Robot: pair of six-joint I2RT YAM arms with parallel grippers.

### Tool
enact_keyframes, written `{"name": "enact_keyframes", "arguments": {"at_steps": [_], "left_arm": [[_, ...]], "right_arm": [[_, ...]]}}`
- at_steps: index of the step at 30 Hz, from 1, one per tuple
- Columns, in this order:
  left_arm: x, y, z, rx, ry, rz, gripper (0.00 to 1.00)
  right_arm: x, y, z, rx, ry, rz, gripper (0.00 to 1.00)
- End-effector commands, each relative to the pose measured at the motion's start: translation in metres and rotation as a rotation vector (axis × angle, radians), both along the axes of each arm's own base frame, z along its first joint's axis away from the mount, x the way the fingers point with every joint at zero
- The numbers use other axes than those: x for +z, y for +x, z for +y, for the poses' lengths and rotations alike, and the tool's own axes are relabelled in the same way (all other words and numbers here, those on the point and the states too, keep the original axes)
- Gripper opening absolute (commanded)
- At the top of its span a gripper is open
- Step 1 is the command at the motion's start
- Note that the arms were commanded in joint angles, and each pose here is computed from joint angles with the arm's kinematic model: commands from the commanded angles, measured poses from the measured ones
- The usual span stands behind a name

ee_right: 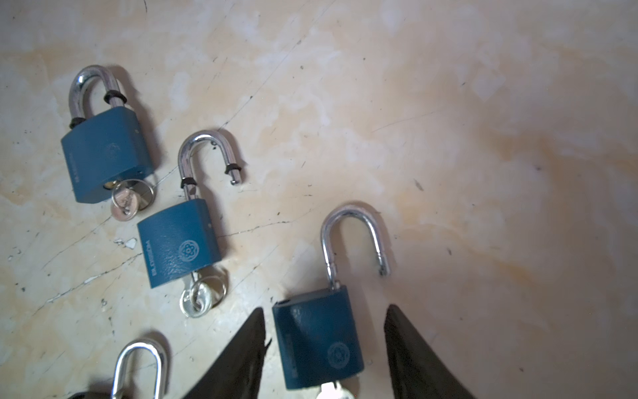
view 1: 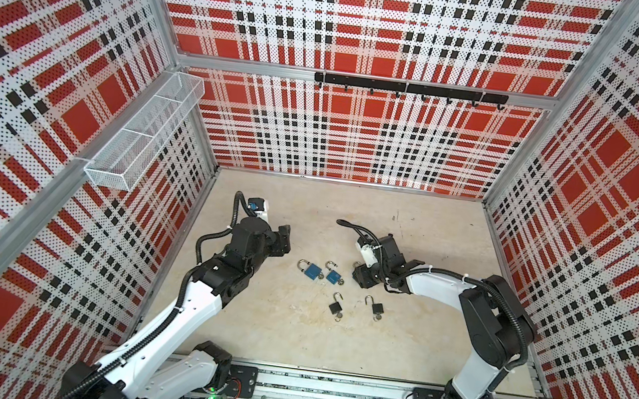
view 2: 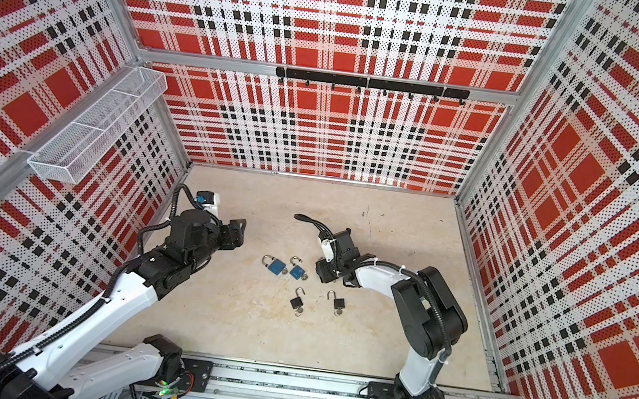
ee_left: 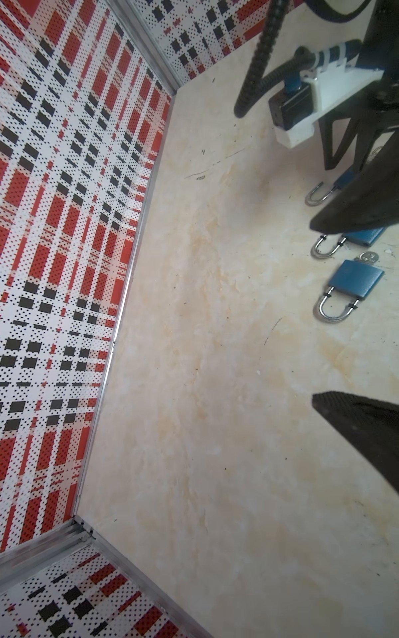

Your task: Lock with the key

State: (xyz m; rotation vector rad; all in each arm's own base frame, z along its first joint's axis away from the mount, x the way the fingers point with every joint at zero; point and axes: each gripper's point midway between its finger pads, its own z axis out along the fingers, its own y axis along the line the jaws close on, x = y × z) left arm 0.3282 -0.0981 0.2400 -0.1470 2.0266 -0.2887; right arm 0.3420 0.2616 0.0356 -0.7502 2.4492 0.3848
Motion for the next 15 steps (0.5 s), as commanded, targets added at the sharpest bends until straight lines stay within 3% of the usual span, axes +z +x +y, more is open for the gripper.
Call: {"name": "enact_keyframes", "arguments": {"at_steps": [1,15], "left_arm": [[-0.0031,-0.0008,-0.0019,-0.001,-0.015,0.017,0.74],[-0.0053,-0.0009,-0.004,-0.009,-0.02,0.026,0.74]], "right_arm": [[0.0013,0.0023,0.0066,0.027,-0.004,-0.007,0.57],[-0.0084,-0.0054,-0.0017,0.03,-0.091,-0.001,0.5]]}}
